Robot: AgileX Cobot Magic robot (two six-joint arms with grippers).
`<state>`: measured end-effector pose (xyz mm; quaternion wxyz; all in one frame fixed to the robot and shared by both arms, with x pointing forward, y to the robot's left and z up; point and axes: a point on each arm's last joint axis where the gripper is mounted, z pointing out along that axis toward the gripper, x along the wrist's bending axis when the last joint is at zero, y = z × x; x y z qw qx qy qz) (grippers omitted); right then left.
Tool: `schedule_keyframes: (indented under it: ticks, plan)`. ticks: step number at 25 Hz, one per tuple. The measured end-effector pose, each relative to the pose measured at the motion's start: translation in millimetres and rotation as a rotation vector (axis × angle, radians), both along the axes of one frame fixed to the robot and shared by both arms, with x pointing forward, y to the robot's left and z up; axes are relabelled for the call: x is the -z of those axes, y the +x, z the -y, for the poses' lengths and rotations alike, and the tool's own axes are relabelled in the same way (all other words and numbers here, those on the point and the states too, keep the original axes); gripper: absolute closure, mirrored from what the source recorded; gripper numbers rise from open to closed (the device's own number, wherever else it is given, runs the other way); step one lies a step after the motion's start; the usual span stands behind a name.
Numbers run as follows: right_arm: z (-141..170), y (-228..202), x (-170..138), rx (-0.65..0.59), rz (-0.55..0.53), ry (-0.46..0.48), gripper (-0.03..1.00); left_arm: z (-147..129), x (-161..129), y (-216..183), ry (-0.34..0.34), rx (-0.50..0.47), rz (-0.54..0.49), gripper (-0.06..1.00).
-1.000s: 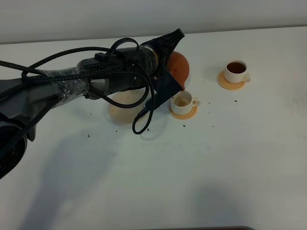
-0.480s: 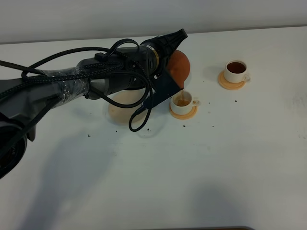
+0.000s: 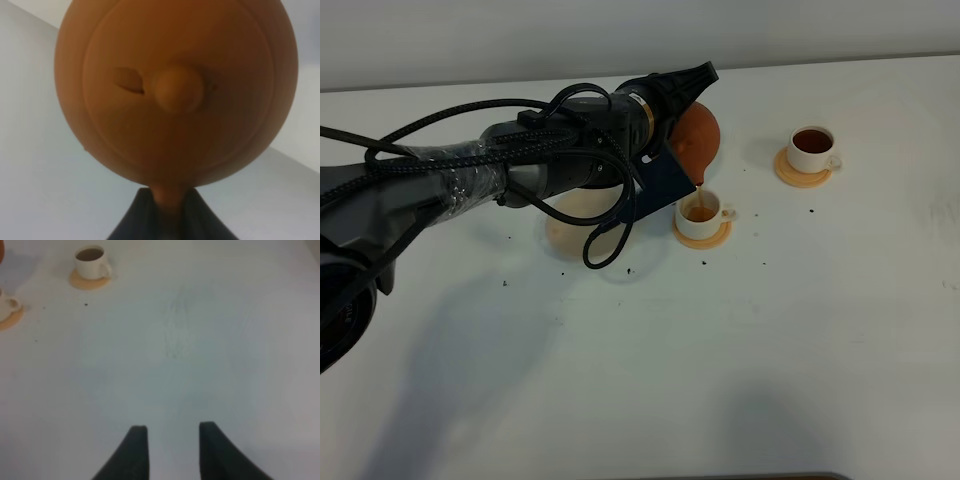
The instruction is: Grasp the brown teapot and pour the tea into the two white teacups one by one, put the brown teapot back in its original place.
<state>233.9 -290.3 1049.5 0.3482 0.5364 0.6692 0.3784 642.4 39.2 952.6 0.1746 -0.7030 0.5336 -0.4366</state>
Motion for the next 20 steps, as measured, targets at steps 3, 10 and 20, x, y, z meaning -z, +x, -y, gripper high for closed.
schedule_keyframes:
  ticks: [3, 10, 20]
  plan:
    - [0.0, 0.0, 0.0, 0.0, 0.0, 0.0, 0.73, 0.7, -0.6, 0.2, 0.014, 0.018, 0.012, 0.83]
    - [0.0, 0.0, 0.0, 0.0, 0.0, 0.0, 0.73, 2.5, -1.3, 0.1, 0.026, 0.051, 0.025, 0.83]
    - [0.0, 0.0, 0.0, 0.0, 0.0, 0.0, 0.73, 4.5, -1.3, -0.5, 0.042, 0.089, 0.03, 0.83]
